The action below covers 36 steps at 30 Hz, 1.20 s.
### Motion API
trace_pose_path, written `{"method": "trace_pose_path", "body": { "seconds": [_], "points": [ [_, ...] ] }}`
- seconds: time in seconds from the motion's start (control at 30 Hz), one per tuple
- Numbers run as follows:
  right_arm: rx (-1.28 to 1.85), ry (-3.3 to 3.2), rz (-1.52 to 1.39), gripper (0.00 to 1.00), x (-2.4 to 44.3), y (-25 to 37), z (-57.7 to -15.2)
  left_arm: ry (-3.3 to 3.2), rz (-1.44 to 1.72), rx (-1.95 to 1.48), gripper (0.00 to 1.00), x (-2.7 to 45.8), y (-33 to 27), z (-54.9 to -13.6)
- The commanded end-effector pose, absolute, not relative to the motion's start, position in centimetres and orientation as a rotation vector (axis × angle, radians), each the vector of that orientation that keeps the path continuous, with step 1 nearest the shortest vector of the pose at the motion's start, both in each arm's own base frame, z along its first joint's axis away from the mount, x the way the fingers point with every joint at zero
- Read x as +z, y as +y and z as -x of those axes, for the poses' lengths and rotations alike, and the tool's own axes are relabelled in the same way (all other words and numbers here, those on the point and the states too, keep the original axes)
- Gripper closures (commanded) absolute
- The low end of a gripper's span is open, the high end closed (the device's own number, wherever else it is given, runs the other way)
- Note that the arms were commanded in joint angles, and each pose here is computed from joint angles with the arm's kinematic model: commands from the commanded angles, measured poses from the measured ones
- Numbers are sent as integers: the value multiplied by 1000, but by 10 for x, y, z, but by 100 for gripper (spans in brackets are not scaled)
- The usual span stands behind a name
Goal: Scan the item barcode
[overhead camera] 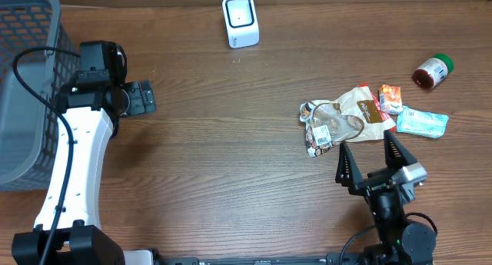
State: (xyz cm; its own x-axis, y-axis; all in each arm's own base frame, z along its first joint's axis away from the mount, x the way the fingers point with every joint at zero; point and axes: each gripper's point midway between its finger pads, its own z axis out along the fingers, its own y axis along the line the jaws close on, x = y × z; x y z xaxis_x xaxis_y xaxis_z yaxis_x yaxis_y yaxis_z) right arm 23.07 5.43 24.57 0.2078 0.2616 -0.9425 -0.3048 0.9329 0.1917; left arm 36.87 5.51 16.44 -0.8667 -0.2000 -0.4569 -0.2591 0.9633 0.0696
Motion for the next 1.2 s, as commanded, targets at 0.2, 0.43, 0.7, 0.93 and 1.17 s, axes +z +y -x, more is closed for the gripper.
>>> {"method": "trace_pose_path", "body": {
  "seconds": [0.2, 0.43, 0.7, 0.93, 1.17],
  "points": [
    [397, 1562, 1, 0, 181, 55, -240, 2651, 319, 188, 0, 165, 57, -371],
    [236, 1583, 174, 0, 171, 56, -240, 2651, 319, 188, 0, 165, 57, -371],
    [211, 1579, 198, 0, 171, 56, -240, 2651, 319, 188, 0, 165, 57, -371],
    [211, 1579, 198, 0, 171, 56, -240, 2651, 319, 188, 0, 165, 57, -371],
    [211, 1579, 198, 0, 171, 56, -240, 2651, 319, 188, 0, 165, 57, -371]
  ]
}}
